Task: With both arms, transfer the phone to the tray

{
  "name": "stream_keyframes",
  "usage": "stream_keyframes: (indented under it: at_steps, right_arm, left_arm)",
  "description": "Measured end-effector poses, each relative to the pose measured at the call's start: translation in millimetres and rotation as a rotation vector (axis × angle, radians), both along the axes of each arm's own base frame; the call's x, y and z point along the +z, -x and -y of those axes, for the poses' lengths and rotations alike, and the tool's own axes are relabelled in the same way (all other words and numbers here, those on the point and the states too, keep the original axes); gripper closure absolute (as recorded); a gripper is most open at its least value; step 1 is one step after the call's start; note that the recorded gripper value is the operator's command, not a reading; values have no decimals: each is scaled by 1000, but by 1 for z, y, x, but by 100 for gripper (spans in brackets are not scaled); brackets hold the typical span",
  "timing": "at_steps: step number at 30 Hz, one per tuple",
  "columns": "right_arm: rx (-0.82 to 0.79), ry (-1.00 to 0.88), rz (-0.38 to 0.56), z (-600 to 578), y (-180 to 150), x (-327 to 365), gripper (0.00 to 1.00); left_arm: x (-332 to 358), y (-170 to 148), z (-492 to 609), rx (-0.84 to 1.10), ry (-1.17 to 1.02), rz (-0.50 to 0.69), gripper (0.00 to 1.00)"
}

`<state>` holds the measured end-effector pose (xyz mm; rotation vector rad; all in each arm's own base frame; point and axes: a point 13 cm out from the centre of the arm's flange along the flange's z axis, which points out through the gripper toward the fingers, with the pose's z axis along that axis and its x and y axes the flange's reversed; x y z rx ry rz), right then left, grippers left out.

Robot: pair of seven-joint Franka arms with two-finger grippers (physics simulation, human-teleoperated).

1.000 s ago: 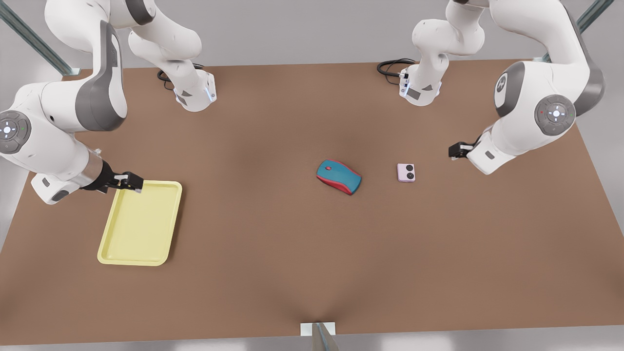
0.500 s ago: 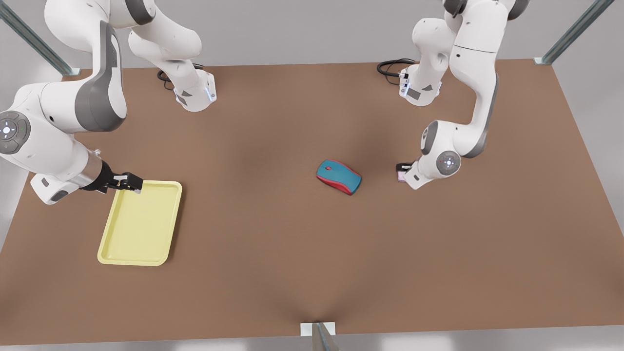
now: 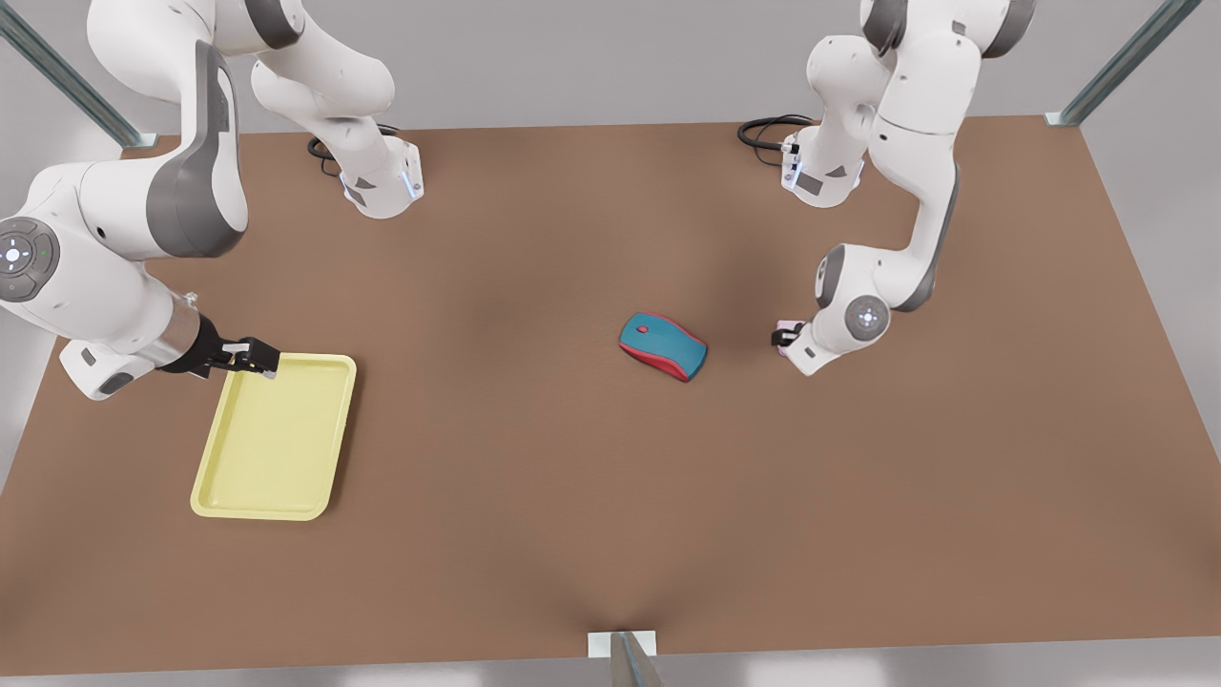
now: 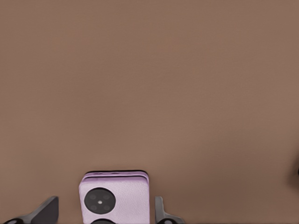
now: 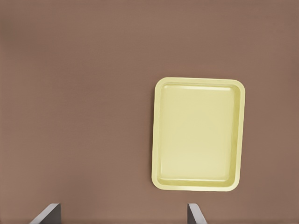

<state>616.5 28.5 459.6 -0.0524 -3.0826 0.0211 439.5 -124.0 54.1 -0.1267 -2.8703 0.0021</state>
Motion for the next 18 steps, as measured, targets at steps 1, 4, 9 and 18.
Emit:
stream_keyframes:
  at_steps: [1, 4, 9, 18]
  right_arm:
    - [0, 0, 0, 0, 0, 0, 0]
    - [-1, 0, 0, 0, 0, 0, 0]
    - [-1, 0, 0, 0, 0, 0, 0]
    - [0, 0, 1, -1, 0, 1, 0]
  left_arm:
    - [-3, 0, 0, 0, -1, 1, 0]
    - [-8, -1, 0, 0, -1, 6, 0]
    - [-13, 5, -2, -3, -5, -2, 0]
    - [-23, 14, 4, -23, -11, -19, 0]
